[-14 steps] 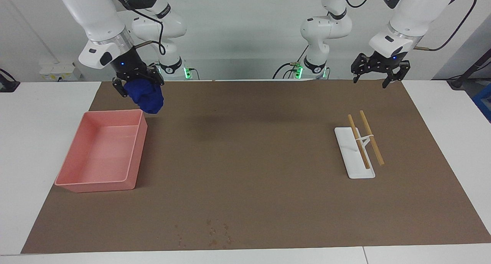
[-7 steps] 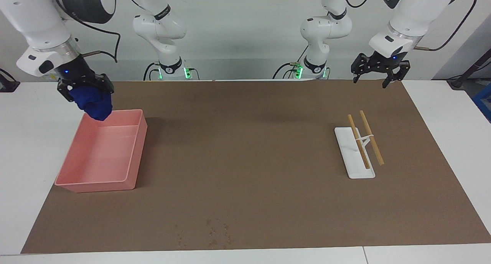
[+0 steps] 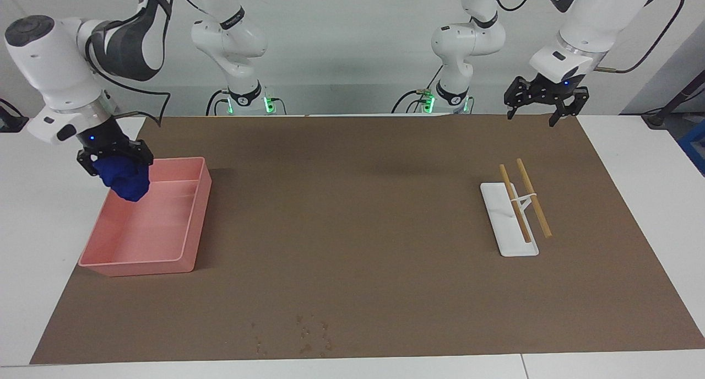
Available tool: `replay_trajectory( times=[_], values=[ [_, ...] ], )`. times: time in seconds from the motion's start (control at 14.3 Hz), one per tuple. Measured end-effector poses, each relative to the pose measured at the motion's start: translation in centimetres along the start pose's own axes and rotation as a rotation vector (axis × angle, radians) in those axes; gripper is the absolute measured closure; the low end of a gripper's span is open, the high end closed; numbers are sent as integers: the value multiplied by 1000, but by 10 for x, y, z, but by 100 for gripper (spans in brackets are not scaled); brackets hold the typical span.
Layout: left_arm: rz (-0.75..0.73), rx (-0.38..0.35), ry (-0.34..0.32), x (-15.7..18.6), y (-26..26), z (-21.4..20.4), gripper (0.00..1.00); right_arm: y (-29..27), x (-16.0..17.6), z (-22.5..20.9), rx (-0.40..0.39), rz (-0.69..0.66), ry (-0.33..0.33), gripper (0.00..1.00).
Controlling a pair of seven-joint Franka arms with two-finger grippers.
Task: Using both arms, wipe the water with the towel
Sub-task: 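Lower the towel into the bin and open the right gripper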
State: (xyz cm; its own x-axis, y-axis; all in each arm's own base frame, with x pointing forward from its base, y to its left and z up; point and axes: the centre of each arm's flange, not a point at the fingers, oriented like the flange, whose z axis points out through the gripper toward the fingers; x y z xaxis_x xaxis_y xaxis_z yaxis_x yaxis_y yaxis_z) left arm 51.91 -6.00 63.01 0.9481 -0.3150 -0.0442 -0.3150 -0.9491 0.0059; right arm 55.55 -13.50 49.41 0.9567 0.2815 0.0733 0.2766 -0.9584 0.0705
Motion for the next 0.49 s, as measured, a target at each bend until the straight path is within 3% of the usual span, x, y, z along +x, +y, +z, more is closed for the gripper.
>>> replay_trajectory(
  times=[0.14, 0.21, 0.49],
  values=[
    [0, 0, 0, 0, 0, 0, 0, 0, 2, 12, 5, -1, -10, 98],
    [0, 0, 0, 0, 0, 0, 0, -1, 3, 12, 5, -4, -9, 92],
    [0, 0, 0, 0, 0, 0, 0, -5, 6, 11, 4, -13, -5, 46]
  ],
)
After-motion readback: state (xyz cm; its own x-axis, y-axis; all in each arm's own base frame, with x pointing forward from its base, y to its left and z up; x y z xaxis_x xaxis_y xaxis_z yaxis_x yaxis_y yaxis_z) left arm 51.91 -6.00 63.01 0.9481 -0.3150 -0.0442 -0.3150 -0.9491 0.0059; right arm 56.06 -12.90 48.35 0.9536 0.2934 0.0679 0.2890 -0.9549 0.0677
